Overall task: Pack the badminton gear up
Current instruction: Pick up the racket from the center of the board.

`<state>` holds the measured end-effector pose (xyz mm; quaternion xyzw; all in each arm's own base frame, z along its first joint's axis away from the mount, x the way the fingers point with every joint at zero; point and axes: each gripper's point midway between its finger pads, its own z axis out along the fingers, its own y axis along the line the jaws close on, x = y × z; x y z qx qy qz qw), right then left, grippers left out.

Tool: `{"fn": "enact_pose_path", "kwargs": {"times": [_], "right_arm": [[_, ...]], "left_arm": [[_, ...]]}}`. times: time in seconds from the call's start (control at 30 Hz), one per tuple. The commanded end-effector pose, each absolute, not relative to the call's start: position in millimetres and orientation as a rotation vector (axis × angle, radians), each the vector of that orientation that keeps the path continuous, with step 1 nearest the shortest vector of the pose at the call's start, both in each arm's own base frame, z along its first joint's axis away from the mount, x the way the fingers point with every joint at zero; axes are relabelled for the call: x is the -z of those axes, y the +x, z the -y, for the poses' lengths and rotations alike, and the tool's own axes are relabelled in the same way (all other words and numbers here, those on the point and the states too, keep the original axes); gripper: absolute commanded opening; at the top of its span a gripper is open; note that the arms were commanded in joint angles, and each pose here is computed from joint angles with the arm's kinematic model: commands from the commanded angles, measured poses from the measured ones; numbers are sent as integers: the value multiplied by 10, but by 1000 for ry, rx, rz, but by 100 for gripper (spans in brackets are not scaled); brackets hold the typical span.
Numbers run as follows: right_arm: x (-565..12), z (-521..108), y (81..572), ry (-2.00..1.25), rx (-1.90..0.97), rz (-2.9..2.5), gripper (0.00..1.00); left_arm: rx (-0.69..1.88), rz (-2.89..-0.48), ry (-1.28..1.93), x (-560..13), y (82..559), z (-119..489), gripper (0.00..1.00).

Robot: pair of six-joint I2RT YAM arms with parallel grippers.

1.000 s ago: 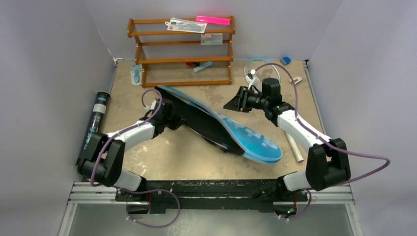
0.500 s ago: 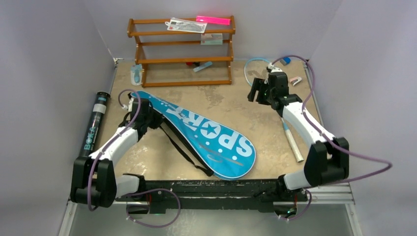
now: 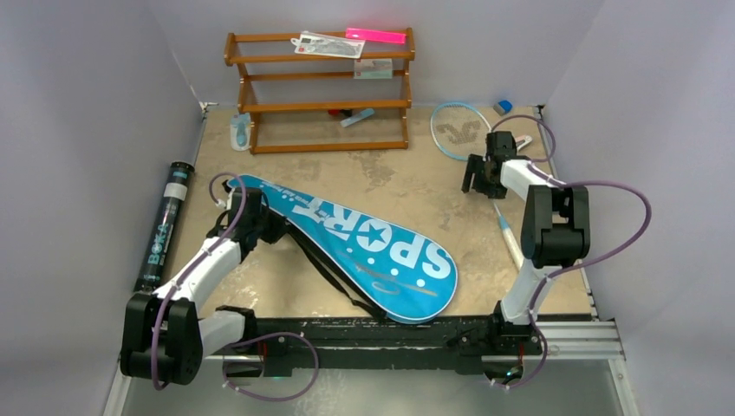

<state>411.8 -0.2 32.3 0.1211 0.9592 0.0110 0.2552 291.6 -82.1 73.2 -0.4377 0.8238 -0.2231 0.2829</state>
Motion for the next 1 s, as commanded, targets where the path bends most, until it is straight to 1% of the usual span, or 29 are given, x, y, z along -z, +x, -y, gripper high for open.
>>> {"fn": "enact_pose_path", "kwargs": {"times": [0.0, 0.1, 0.17, 0.3, 0.47, 0.6, 0.7, 0.87, 0.97], "right_arm": [[-351, 261, 4180, 339, 89, -2605, 73], [-227, 362, 4186, 340, 166, -2643, 73], [-224, 332, 4185, 331, 142, -2650, 72], [-465, 187, 4262, 288, 22, -2579, 72], [-790, 388, 4360, 308, 97, -2503, 73], [-670, 593, 4377, 351, 146, -2555, 74], [-666, 619, 4420, 361, 152, -2557, 73], [-668, 574, 4441, 376, 115, -2586, 68], [-671, 631, 4449, 390, 157, -2584, 68]], "left_arm": [[620, -2152, -1135, -893, 2984, 814, 0], [636, -2145, -1163, -848, 2940, 822, 0], [642, -2140, -1169, -812, 2920, 823, 0], [626, -2142, -1181, -766, 2915, 805, 0], [624, -2140, -1175, -811, 2938, 803, 0], [632, -2141, -1173, -821, 2928, 812, 0], [632, -2148, -1163, -794, 2916, 818, 0], [630, -2154, -1154, -777, 2906, 819, 0], [635, -2154, -1152, -789, 2903, 823, 0]]}}
